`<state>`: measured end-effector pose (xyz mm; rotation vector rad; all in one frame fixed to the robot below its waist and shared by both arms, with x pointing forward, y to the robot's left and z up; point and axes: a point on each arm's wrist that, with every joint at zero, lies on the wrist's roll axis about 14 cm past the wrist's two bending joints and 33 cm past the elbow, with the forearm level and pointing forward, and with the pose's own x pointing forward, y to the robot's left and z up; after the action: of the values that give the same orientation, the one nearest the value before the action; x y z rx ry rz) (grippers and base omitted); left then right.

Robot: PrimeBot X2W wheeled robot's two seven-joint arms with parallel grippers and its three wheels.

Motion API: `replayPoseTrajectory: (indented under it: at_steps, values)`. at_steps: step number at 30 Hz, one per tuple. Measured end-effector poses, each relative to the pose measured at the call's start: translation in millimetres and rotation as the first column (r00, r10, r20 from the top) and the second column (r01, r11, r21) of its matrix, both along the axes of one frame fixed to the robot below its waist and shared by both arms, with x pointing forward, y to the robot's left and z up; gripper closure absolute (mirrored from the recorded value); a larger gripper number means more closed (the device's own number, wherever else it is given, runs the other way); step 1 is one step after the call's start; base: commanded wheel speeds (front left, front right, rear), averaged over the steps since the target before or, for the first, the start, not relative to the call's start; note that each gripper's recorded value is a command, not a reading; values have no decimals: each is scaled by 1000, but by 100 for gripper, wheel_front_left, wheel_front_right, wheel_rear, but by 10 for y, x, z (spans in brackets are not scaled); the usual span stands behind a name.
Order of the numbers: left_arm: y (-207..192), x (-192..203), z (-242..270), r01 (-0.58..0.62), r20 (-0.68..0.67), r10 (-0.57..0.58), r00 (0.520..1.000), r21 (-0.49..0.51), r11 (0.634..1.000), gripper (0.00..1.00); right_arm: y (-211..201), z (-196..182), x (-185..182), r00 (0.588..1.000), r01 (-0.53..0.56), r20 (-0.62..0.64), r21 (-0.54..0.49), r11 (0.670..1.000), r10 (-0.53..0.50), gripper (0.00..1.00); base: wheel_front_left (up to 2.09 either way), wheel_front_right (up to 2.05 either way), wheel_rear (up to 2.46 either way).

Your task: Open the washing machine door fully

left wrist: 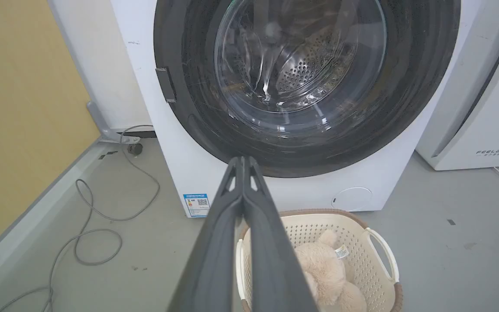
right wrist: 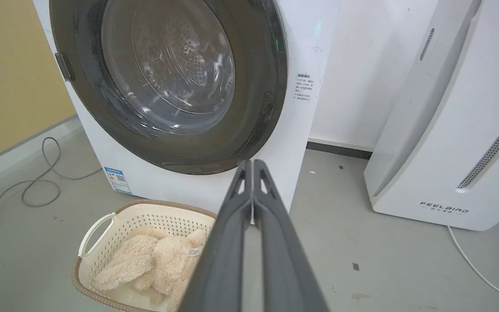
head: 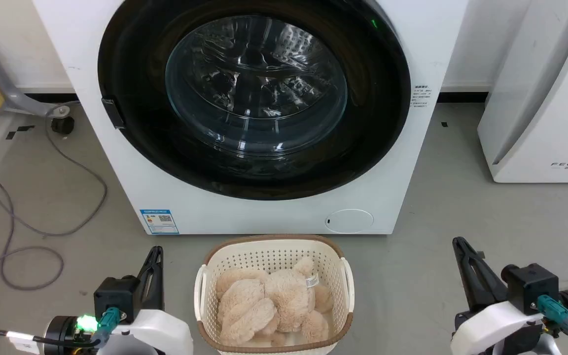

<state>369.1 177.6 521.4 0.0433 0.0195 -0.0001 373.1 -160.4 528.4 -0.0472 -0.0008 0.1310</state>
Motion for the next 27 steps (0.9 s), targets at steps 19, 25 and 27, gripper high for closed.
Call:
replayPoseTrajectory:
  at_steps: [19,25,27]
  values:
    - [-88,1,-21,25,2,-25,1000,-18,1000,0,-24,0,-5,1000,7,7,19,1000,-7,0,0,0,0]
    - [-123,0,-33,35,6,-35,999,-29,999,0,-29,5,-6,1000,8,16,30,1000,-8,100,0,0,0]
    - [-139,-1,-38,39,6,-39,999,-30,999,0,-30,5,-7,1000,8,18,33,999,-8,100,0,0,0]
